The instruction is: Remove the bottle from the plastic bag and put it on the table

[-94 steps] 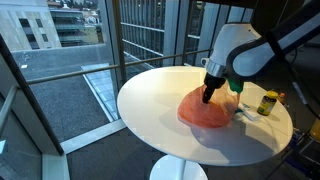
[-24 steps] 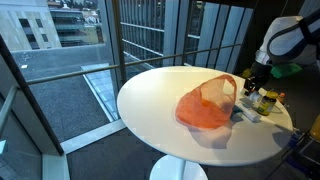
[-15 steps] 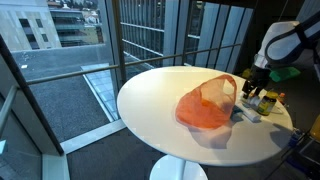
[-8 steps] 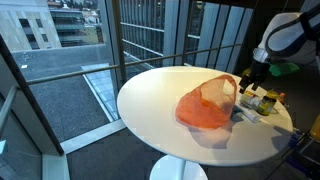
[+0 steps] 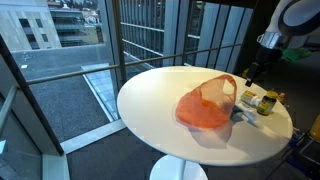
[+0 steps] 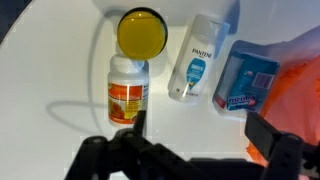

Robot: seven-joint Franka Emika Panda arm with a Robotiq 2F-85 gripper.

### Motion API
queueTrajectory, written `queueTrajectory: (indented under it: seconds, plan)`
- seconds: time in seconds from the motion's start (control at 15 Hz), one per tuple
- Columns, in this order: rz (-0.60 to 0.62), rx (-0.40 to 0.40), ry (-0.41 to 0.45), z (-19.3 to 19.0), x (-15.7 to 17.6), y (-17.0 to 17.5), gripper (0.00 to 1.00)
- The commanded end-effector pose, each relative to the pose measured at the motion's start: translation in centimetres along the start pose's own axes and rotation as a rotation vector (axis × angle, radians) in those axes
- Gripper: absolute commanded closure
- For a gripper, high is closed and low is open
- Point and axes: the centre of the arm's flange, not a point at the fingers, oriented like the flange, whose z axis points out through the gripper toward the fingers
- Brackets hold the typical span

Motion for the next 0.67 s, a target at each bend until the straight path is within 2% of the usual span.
queueTrajectory:
  seconds: [0.0,0.6]
  plan:
    - [-0.055,0.032,-0.006,-3.2,-2.1,-1.3,0.00]
    - [-0.211,0.070,0.003,-7.3,-4.5,-6.9,0.00]
